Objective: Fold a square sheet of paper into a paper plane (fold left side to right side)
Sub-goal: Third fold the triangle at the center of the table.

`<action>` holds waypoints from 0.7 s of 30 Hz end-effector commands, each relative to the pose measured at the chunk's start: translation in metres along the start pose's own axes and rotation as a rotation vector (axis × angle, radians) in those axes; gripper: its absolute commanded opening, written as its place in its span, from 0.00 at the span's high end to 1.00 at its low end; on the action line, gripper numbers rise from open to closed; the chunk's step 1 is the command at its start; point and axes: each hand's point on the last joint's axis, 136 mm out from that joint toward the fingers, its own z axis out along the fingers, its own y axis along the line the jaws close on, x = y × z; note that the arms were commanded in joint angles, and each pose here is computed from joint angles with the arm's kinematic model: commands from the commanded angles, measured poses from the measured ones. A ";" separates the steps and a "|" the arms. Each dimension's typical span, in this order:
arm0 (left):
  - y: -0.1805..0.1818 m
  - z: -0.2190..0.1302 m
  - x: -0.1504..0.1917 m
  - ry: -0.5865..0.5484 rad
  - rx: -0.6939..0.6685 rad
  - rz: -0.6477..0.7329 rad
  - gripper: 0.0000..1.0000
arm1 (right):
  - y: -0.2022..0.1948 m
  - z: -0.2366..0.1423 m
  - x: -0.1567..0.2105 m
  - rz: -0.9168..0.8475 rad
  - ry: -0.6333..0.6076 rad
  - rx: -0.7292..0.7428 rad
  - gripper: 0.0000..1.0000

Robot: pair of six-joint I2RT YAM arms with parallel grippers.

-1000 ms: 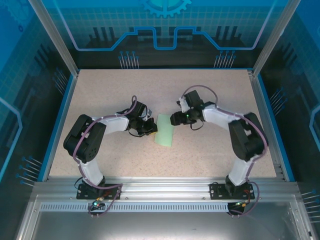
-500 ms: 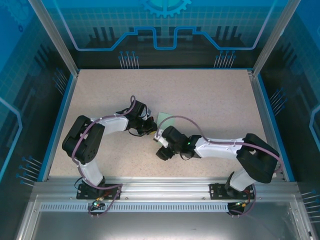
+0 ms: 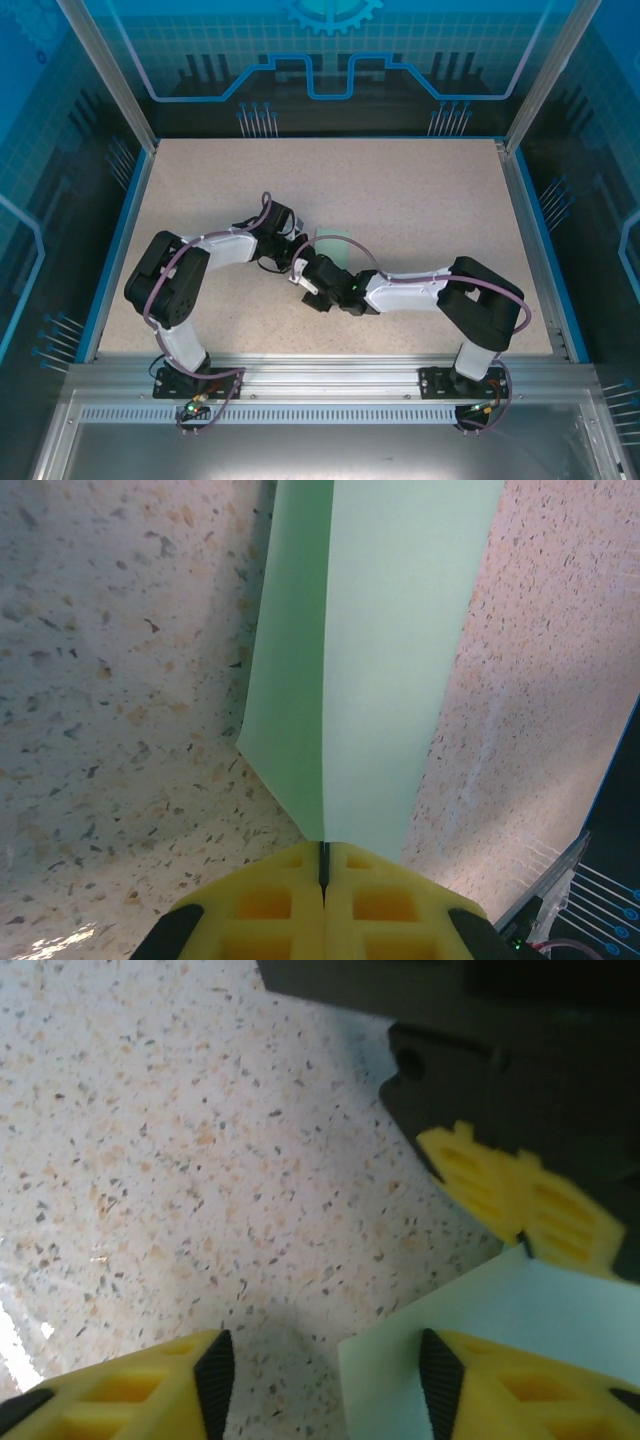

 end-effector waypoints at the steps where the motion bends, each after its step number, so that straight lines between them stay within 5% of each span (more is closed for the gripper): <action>1: -0.007 -0.002 0.006 0.030 0.017 -0.015 0.98 | -0.007 0.001 -0.016 0.008 -0.044 0.035 0.52; 11: -0.004 -0.005 0.003 0.020 -0.018 0.003 0.89 | -0.008 -0.006 -0.008 0.015 -0.023 -0.016 0.91; 21: -0.002 -0.027 -0.008 -0.025 -0.056 0.030 0.57 | -0.009 -0.012 0.015 0.060 0.014 -0.085 1.00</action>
